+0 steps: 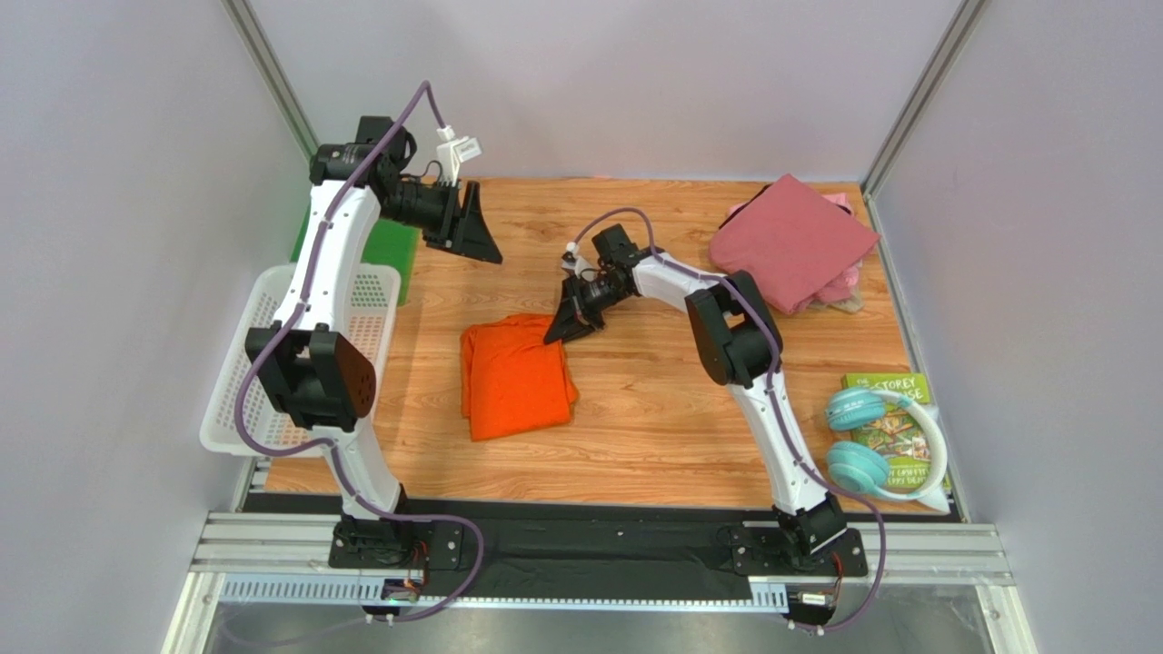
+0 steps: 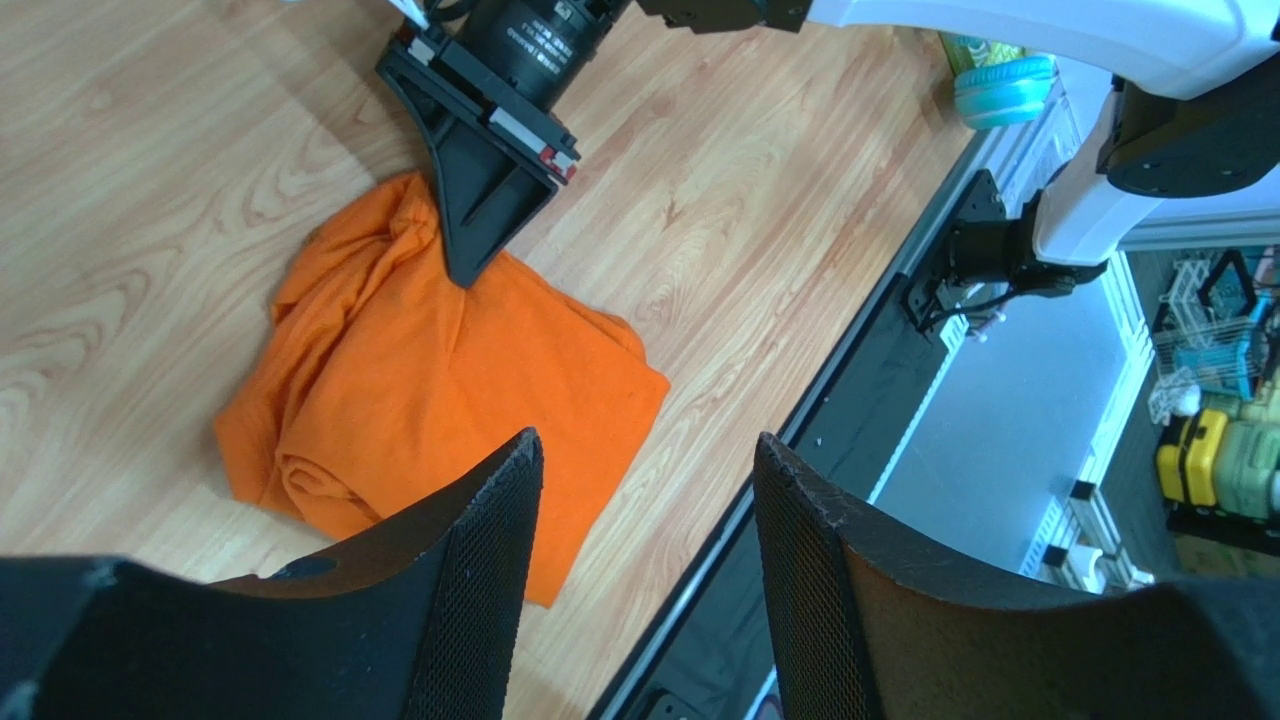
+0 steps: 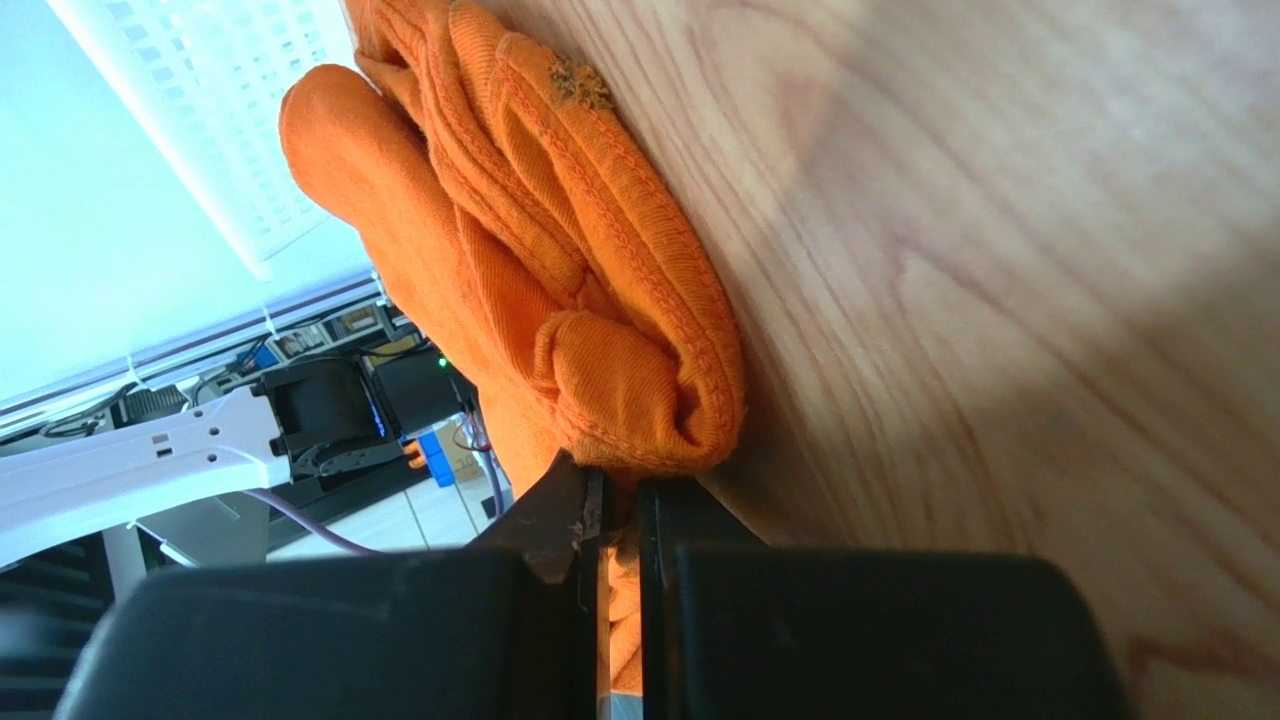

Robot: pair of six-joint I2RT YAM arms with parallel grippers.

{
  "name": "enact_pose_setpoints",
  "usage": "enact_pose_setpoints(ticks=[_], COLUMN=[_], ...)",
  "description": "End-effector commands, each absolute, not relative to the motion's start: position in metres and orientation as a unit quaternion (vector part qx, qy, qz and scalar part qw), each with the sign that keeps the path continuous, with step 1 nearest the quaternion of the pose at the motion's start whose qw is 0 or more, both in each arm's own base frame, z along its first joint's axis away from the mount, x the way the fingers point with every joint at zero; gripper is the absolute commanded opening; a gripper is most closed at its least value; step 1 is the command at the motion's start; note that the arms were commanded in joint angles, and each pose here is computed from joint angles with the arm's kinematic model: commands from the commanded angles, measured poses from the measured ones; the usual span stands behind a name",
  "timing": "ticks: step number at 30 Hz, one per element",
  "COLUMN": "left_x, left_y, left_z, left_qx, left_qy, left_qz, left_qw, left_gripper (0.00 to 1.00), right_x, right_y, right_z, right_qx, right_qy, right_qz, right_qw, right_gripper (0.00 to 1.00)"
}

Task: Fold and stack the t-shirts
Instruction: Neatly place the folded tshirt to the corner

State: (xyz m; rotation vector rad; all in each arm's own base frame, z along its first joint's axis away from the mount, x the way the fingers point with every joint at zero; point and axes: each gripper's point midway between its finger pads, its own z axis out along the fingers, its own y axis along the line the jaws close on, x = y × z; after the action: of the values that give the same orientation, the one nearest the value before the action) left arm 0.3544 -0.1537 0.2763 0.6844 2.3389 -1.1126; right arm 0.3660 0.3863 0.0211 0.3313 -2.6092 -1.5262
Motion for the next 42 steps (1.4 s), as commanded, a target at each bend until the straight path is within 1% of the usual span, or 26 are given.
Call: enact_pose_setpoints(ticks=[1,4,5,7,8,10,11,13,14,16,17,19,20,21,24,31,34,38,40,41,42], left_x=[0.317,0.317,0.317,0.316,0.315,0.315,0.315,0.316,0.316,0.318,0.32,0.323,0.325,0.326,0.325,0.323,0.323,0.322,0.322,0.322,0.322], left_y=[-0.148,-0.148,-0.148,-0.148,-0.147,-0.145,-0.144,-0.14,-0.139,-0.135,-0.133,-0.13,-0.129,-0.129,-0.13,-0.133,-0.132,-0.133,-0.133,-0.133,-0.133], left_z=[0.274,0.271,0.272,0.274,0.275,0.276,0.275,0.272,0.269,0.264,0.259,0.255,0.252,0.252,0.251,0.253,0.255,0.258,0.259,0.259,0.259], left_qx=[0.238,0.235,0.235,0.235,0.235,0.236,0.235,0.231,0.227,0.218,0.215,0.206,0.206,0.205,0.204,0.206,0.209,0.208,0.21,0.209,0.21], left_qy=[0.861,0.863,0.863,0.862,0.863,0.863,0.865,0.868,0.87,0.874,0.876,0.882,0.883,0.883,0.882,0.877,0.877,0.876,0.875,0.876,0.876], left_qz=[-0.411,-0.408,-0.409,-0.409,-0.407,-0.404,-0.4,-0.397,-0.396,-0.393,-0.388,-0.378,-0.371,-0.37,-0.376,-0.387,-0.385,-0.387,-0.387,-0.387,-0.386], left_qw=[0.181,0.183,0.184,0.186,0.188,0.191,0.192,0.191,0.188,0.187,0.189,0.193,0.2,0.202,0.199,0.197,0.198,0.198,0.2,0.198,0.199], left_gripper=[0.61,0.61,0.61,0.61,0.61,0.61,0.61,0.61,0.61,0.61,0.61,0.61,0.61,0.61,0.61,0.61,0.61,0.61,0.61,0.61,0.61], right_x=[0.376,0.409,0.431,0.45,0.471,0.488,0.504,0.52,0.531,0.54,0.544,0.544,0.549,0.545,0.542,0.538,0.535,0.544,0.552,0.558,0.561], right_y=[0.387,0.375,0.362,0.346,0.325,0.302,0.276,0.25,0.222,0.198,0.174,0.152,0.125,0.116,0.094,0.057,0.053,0.045,0.042,0.037,0.037], right_z=[0.019,0.065,0.081,0.105,0.115,0.137,0.144,0.162,0.185,0.214,0.238,0.26,0.267,0.284,0.299,0.302,0.299,0.297,0.311,0.305,0.331], right_qx=[0.117,0.107,0.094,0.077,0.059,0.037,0.013,-0.01,-0.027,-0.042,-0.052,-0.064,-0.087,-0.09,-0.105,-0.14,-0.141,-0.149,-0.146,-0.149,-0.132], right_qy=[-0.878,-0.87,-0.868,-0.864,-0.864,-0.86,-0.861,-0.856,-0.848,-0.836,-0.827,-0.82,-0.817,-0.81,-0.798,-0.793,-0.795,-0.794,-0.787,-0.787,-0.776], right_qz=[-0.464,-0.478,-0.481,-0.486,-0.483,-0.484,-0.476,-0.472,-0.47,-0.473,-0.469,-0.46,-0.451,-0.45,-0.457,-0.45,-0.45,-0.45,-0.455,-0.461,-0.466], right_qw=[0.001,-0.053,-0.079,-0.105,-0.13,-0.159,-0.181,-0.211,-0.242,-0.275,-0.305,-0.333,-0.349,-0.365,-0.377,-0.385,-0.382,-0.38,-0.391,-0.383,-0.404], right_gripper=[0.0,0.0,0.0,0.0,0.0,0.0,0.0,0.0,0.0,0.0,0.0,0.0,0.0,0.0,0.0,0.0,0.0,0.0,0.0,0.0,0.0])
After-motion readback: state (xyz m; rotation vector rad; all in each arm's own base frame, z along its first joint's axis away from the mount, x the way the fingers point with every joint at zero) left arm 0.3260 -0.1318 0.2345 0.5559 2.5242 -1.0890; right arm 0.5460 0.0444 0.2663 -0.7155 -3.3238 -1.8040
